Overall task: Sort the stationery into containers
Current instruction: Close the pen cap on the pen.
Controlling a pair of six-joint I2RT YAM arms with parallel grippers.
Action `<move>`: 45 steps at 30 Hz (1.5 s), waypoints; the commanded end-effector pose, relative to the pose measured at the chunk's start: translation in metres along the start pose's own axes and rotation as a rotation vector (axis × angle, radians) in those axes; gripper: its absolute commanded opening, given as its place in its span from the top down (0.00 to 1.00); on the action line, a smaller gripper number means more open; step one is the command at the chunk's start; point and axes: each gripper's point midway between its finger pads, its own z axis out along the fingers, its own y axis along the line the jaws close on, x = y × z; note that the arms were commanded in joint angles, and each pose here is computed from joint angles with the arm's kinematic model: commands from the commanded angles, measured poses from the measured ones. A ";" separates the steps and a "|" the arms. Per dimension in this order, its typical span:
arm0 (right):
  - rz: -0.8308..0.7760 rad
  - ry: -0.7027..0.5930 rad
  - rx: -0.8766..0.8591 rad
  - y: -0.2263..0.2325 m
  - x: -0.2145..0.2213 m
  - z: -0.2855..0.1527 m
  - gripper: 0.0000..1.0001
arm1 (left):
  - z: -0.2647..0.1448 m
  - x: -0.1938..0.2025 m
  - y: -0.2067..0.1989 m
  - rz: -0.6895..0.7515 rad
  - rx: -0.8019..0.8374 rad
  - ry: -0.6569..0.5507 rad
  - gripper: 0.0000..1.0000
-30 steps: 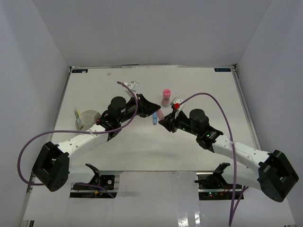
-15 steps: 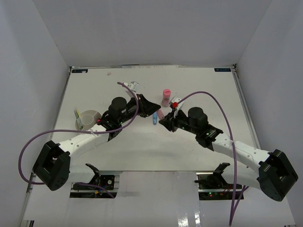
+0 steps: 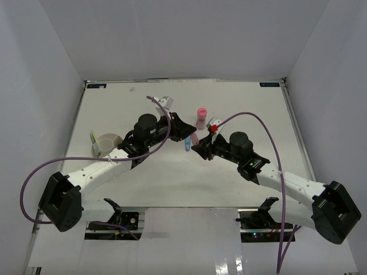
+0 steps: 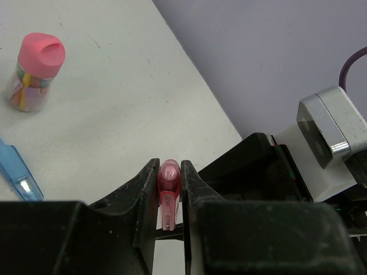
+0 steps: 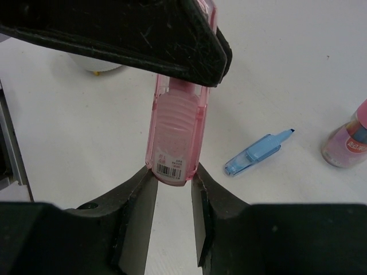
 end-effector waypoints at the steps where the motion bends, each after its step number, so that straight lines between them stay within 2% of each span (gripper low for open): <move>1: -0.123 -0.379 -0.080 0.023 -0.110 -0.010 0.64 | -0.011 0.075 -0.019 -0.095 0.076 0.272 1.00; 16: -0.108 -0.326 -0.032 0.015 -0.087 -0.015 0.55 | -0.010 0.077 -0.005 -0.188 0.075 0.246 1.00; 23: -0.117 -0.298 0.001 0.009 -0.077 -0.018 0.53 | -0.017 0.081 -0.010 -0.147 0.116 0.303 1.00; 27: -0.127 -0.289 0.003 0.008 -0.076 -0.018 0.48 | -0.021 0.087 -0.009 -0.134 0.112 0.353 1.00; 34: -0.134 -0.288 0.004 0.008 -0.079 -0.018 0.47 | -0.025 0.089 -0.006 -0.128 0.100 0.368 1.00; 37: -0.135 -0.274 0.006 0.007 -0.077 -0.017 0.44 | -0.026 0.090 -0.003 -0.127 0.092 0.383 1.00; 45: -0.124 -0.245 0.002 0.007 -0.067 -0.015 0.31 | -0.026 0.074 -0.003 -0.138 0.088 0.323 1.00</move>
